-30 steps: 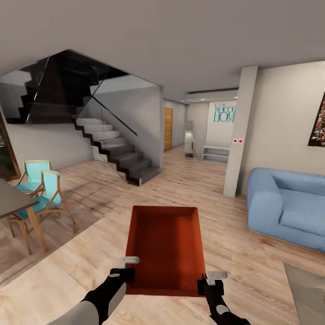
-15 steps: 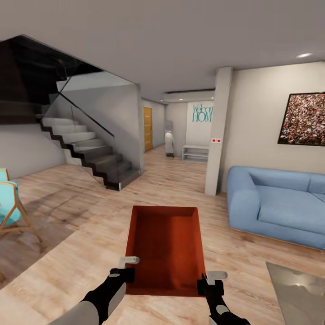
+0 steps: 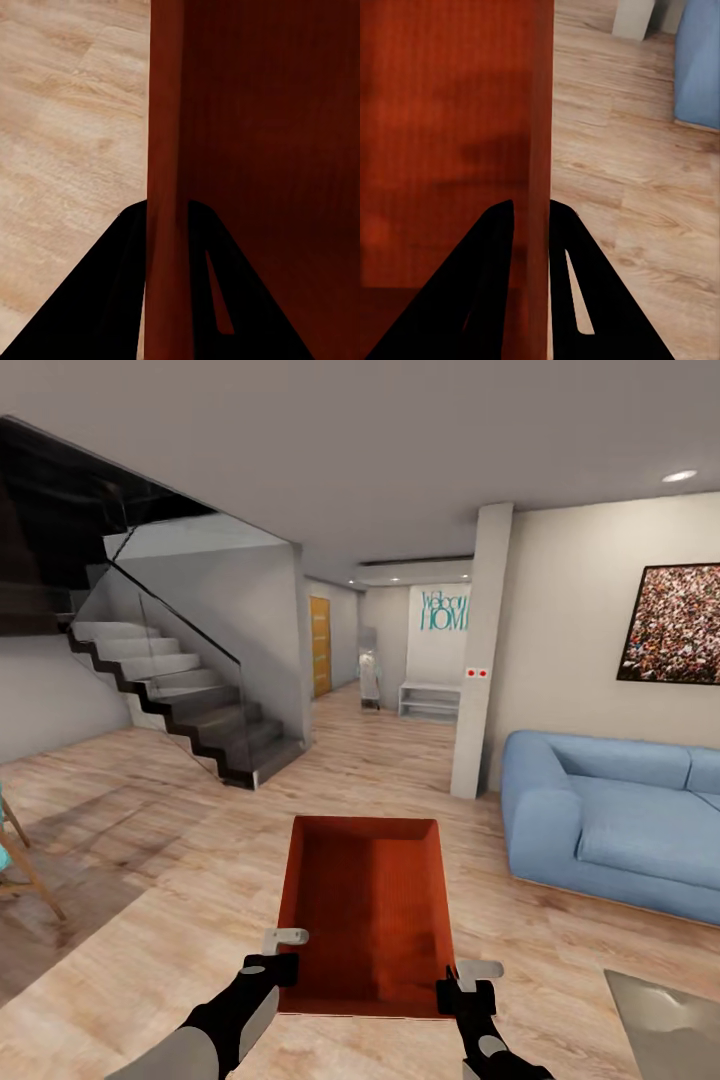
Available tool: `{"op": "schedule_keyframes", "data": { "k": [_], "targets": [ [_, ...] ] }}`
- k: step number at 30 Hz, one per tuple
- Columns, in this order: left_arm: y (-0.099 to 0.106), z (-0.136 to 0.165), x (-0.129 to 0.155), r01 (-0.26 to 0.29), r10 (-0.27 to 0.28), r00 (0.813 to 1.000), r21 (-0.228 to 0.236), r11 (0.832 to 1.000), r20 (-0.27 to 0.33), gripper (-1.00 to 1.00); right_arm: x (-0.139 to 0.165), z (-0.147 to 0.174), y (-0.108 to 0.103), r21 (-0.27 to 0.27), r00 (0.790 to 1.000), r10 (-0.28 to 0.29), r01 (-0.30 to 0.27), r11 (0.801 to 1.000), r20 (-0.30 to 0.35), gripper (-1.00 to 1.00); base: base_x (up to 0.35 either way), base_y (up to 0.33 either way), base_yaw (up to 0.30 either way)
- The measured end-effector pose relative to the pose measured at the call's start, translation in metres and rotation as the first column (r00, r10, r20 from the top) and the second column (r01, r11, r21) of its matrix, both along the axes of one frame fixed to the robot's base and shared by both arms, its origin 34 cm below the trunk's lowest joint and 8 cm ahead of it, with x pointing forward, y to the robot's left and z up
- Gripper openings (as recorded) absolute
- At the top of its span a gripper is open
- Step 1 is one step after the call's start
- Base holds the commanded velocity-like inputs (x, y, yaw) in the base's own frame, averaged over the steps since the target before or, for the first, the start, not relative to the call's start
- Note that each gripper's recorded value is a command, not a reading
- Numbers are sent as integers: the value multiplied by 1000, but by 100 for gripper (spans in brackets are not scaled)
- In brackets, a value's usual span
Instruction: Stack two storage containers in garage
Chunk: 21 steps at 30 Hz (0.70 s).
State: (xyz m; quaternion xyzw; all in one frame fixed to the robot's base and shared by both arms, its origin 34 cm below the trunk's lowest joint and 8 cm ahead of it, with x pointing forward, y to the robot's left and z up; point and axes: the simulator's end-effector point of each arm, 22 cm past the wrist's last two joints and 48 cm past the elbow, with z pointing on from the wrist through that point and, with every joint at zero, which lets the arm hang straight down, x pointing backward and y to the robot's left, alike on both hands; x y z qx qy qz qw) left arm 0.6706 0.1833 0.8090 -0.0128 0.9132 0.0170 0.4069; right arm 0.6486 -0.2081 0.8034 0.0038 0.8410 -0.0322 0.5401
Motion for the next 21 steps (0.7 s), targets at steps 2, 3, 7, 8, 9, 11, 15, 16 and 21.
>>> {"op": "schedule_keyframes", "data": {
  "k": [2, 3, 7, 8, 9, 11, 15, 16, 21],
  "targets": [
    [0, 0, 0, 0, 0, 1000, 0, 1000, 0, -100, 0, 0, 0, 0, 1000, 0, 0, 1000, 0, -100, 322, 0, 0],
    [0, 0, 0, 0, 0, 1000, 0, 1000, 0, -100, 0, 0, 0, 0, 1000, 0, 0, 1000, 0, -100, 322, 0, 0],
    [0, 0, 0, 0, 0, 1000, 0, 1000, 0, -100, 0, 0, 0, -1, 1000, 1, -1, 1000, 0, -100, 322, 0, 0],
    [0, 0, 0, 0, 0, 1000, 0, 1000, 0, -100, 0, 0, 0, -1, 1000, 1, -1, 1000, 0, -100, 322, 0, 0],
    [0, 0, 0, 0, 0, 1000, 0, 1000, 0, -100, 0, 0, 0, -1, 1000, 1, -1, 1000, 0, -100, 322, 0, 0],
    [0, 0, 0, 0, 0, 1000, 0, 1000, 0, -100, 0, 0, 0, -1, 1000, 1, -1, 1000, 1, -100, 322, 0, 0],
    [0, 0, 0, 0, 0, 1000, 0, 1000, 0, -100, 0, 0, 0, -1, 1000, 1, -1, 1000, 1, -100, 322, 0, 0],
    [0, 0, 0, 0, 0, 1000, -1, 1000, 0, -100, 0, 0, 0, -1, 1000, 1, -1, 1000, 1, -100, 322, 0, 0],
    [0, 0, 0, 0, 0, 1000, 0, 1000, 0, -100, 0, 0, 0, -1, 1000, 1, -1, 1000, 1, -100, 322, 0, 0]
  ]
}}
